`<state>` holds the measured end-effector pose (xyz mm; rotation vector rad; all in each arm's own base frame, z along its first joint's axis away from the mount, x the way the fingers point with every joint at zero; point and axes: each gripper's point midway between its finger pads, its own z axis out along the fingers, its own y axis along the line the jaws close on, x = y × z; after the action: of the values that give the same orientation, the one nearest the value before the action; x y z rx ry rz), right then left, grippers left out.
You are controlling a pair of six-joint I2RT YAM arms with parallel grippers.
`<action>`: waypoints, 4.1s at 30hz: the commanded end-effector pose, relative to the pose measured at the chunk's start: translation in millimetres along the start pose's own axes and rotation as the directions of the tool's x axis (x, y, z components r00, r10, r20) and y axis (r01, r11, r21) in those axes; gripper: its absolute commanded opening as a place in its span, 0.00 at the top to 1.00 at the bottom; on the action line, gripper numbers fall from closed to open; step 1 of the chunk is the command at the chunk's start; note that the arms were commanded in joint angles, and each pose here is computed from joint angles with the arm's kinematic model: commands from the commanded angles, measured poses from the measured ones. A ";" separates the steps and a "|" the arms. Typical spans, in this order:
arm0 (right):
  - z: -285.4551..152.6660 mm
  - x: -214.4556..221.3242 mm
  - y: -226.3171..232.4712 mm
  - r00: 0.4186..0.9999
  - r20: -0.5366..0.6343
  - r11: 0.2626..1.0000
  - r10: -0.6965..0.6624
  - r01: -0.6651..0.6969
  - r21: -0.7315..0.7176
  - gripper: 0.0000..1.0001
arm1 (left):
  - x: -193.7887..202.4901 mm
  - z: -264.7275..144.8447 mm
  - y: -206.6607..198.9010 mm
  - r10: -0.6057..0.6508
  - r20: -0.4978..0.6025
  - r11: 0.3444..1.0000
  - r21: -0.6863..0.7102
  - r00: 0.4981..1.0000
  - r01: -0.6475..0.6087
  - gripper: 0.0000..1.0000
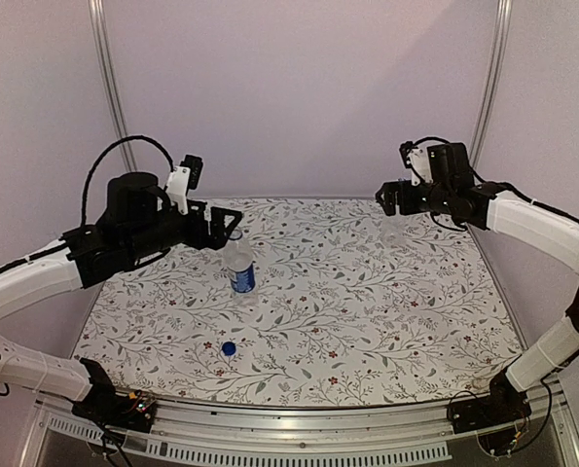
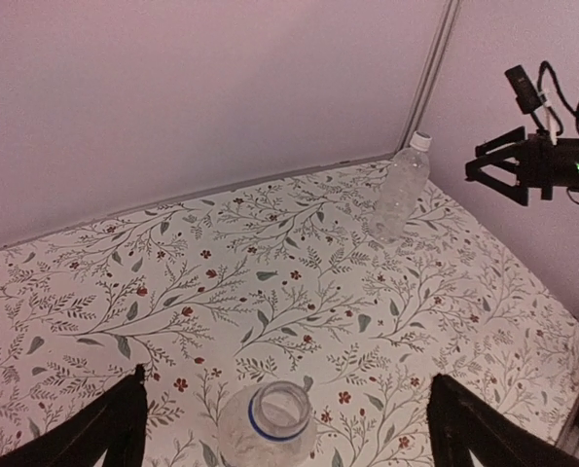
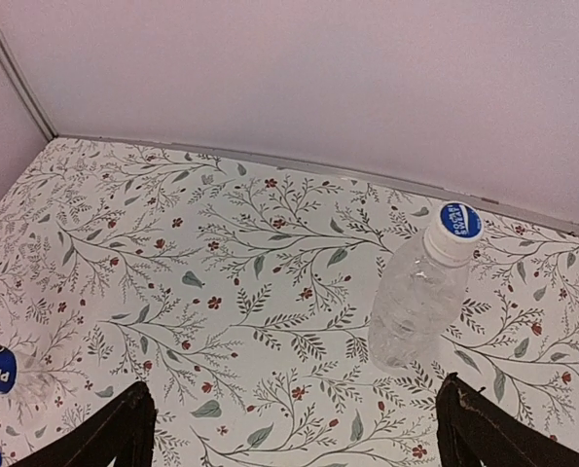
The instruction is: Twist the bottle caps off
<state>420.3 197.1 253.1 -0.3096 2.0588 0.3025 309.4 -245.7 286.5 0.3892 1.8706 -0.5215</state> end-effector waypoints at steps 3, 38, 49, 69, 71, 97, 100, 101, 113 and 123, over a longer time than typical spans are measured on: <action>17.8 -12.4 -45.7 0.997 -0.016 0.993 0.077 -0.076 0.091 0.01 | -21.2 -10.0 -0.6 -0.024 0.085 0.999 0.028 0.996 0.022 0.00; 121.4 -14.5 -98.2 0.988 -0.133 0.986 0.077 -0.056 0.157 0.48 | -28.4 -14.1 -5.5 0.073 0.081 0.996 0.041 0.994 -0.076 0.00; 110.1 -23.7 -99.5 0.992 -0.115 0.986 0.056 -0.036 0.165 0.68 | -25.6 -14.1 -5.2 0.070 0.076 0.996 0.042 0.995 -0.073 0.00; 24.9 -30.8 -35.6 0.998 -0.042 0.988 0.050 -0.056 -0.145 0.83 | -38.9 -14.0 -31.0 0.082 0.113 0.984 0.147 0.990 -0.099 0.00; 9.9 -33.4 -20.5 0.998 -0.029 0.975 0.053 -0.058 -0.216 0.84 | -41.1 -12.4 -41.4 0.111 0.117 0.978 0.166 0.987 -0.130 0.00; -134.2 -67.7 169.5 0.994 0.109 0.575 -0.018 0.100 -0.812 0.89 | -12.8 51.1 -163.0 0.367 0.059 0.844 0.399 0.929 -0.358 0.00; -138.8 -64.8 174.8 0.994 0.105 0.554 -0.018 0.097 -0.827 0.89 | -4.5 54.2 -173.0 0.366 0.053 0.821 0.453 0.929 -0.349 0.00; -141.6 -65.0 176.7 0.994 0.106 0.546 -0.016 0.098 -0.832 0.90 | -1.9 54.5 -176.4 0.363 0.051 0.812 0.472 0.930 -0.343 0.00; -141.4 -56.5 180.5 0.995 0.100 0.533 -0.023 0.097 -0.841 0.91 | 1.0 58.9 -183.6 0.320 0.046 0.810 0.506 0.946 -0.298 0.13; -141.2 -53.4 181.8 0.996 0.091 0.520 -0.019 0.088 -0.850 0.93 | 6.7 63.1 -182.7 0.320 0.043 0.809 0.508 0.946 -0.297 0.22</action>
<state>279.3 325.2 366.7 -0.9335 1.7220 1.2755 267.4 -426.0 292.0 1.0423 1.6614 -0.7612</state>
